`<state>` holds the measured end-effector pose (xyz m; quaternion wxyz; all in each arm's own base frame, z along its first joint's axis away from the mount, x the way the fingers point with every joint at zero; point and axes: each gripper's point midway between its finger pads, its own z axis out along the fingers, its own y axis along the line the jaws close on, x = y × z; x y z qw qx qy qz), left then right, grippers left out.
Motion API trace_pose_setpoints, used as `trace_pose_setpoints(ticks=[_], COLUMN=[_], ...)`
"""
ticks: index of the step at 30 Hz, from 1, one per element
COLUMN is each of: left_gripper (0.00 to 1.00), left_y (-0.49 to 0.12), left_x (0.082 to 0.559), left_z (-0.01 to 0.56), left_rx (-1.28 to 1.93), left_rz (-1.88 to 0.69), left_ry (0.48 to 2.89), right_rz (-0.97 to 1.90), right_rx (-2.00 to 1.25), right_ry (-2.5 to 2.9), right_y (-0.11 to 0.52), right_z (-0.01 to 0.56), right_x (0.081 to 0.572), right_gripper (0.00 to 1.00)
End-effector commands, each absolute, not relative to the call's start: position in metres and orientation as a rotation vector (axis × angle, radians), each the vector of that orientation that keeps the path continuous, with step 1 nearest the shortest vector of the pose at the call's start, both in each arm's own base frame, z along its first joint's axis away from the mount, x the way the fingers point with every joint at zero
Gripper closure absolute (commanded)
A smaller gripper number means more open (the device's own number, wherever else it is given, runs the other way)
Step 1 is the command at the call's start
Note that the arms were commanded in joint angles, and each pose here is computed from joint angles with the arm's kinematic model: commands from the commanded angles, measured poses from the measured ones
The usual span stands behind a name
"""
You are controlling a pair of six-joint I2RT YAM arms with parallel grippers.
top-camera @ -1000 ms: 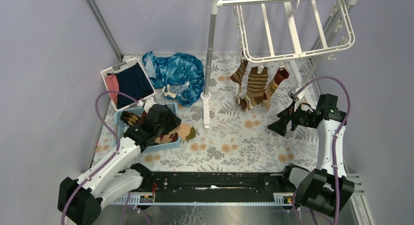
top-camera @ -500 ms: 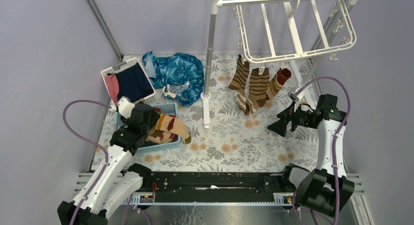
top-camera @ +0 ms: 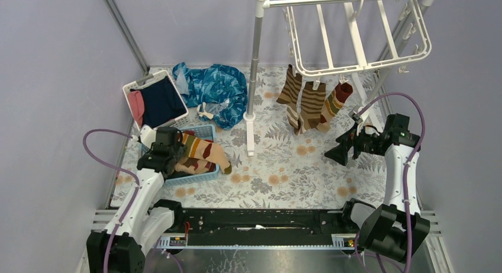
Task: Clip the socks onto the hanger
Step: Pick up the sock from the bin.
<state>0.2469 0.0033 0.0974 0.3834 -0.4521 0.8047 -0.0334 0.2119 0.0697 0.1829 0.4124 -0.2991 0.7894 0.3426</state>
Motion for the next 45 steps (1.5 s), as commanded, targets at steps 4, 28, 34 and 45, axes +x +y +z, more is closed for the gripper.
trace_pose_setpoints(ticks=[4, 28, 34, 45], left_gripper=[0.76, 1.00, 1.00, 1.00], left_y=[-0.003, -0.145, -0.212, -0.337], left_x=[0.264, 0.241, 0.193, 0.166], left_z=[0.104, 0.283, 0.325, 0.277], left_rx=[-1.128, 0.115, 0.600, 1.092], left_rz=[-0.201, -1.026, -1.224, -0.929], left_ry=[2.010, 1.629, 1.443, 1.281], right_rz=[0.862, 0.911, 0.965, 1.089], right_rx=[-0.767, -0.882, -0.933, -1.052], right_ry=[1.952, 1.786, 1.591, 1.505], right_y=[0.071, 0.088, 0.107, 0.135], right_z=[0.195, 0.212, 0.236, 0.259], right_x=[0.215, 0.198, 0.182, 0.168], right_gripper=[0.00, 0.00, 0.00, 0.00])
